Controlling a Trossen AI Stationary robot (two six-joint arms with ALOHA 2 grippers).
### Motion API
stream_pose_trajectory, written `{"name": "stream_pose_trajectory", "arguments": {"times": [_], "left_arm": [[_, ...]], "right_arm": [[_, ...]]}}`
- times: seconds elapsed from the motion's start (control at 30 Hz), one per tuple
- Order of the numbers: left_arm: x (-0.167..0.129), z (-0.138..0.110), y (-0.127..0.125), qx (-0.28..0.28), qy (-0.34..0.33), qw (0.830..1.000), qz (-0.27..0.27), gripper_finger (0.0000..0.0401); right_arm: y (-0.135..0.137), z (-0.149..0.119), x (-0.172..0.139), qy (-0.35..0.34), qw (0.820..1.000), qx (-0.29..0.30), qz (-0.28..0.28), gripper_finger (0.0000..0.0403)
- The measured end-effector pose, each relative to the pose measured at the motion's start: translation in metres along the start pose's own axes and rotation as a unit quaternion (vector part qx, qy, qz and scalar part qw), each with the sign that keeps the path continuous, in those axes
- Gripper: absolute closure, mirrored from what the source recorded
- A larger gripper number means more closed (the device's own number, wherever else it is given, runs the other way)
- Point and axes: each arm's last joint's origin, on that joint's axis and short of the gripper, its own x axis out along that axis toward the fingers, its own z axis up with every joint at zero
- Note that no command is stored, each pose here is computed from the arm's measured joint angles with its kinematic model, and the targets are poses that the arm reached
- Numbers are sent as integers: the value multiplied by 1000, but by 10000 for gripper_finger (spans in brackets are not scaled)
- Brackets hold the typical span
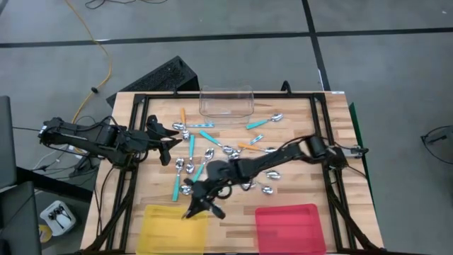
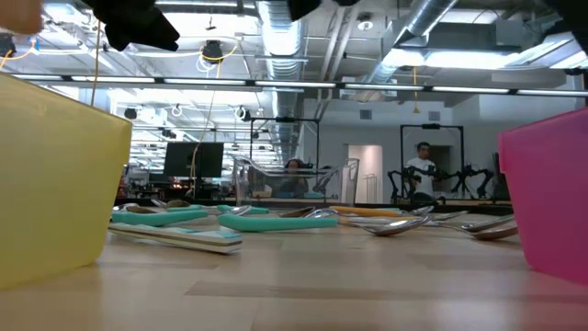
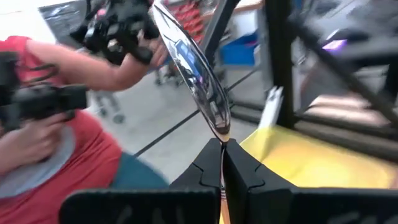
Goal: Sort silverware by color (type)
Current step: Put the yellow spoon into the yellow bin
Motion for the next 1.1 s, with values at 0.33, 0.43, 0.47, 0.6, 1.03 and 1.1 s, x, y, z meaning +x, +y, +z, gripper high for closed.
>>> {"name": "stream_pose_trajectory", "arguments": {"times": [0.33,0.43,0.47,0.6,1.03,1.1], "left_arm": [[0,0,0,0,0,1000,0,263],[0,0,0,0,0,1000,0,263],[0,0,0,0,0,1000,0,263],[0,0,0,0,0,1000,0,263],[0,0,0,0,0,1000,1,263],[0,0,0,0,0,1000,1,263]], "right_arm": [[-50,-18,18,38,985,156,62,375],[-62,-27,16,55,980,184,48,376],[-65,-29,15,60,979,189,43,376],[-72,-37,10,84,977,195,9,373],[-63,-44,17,105,981,162,0,363],[-64,-43,17,103,982,161,-1,356]]}}
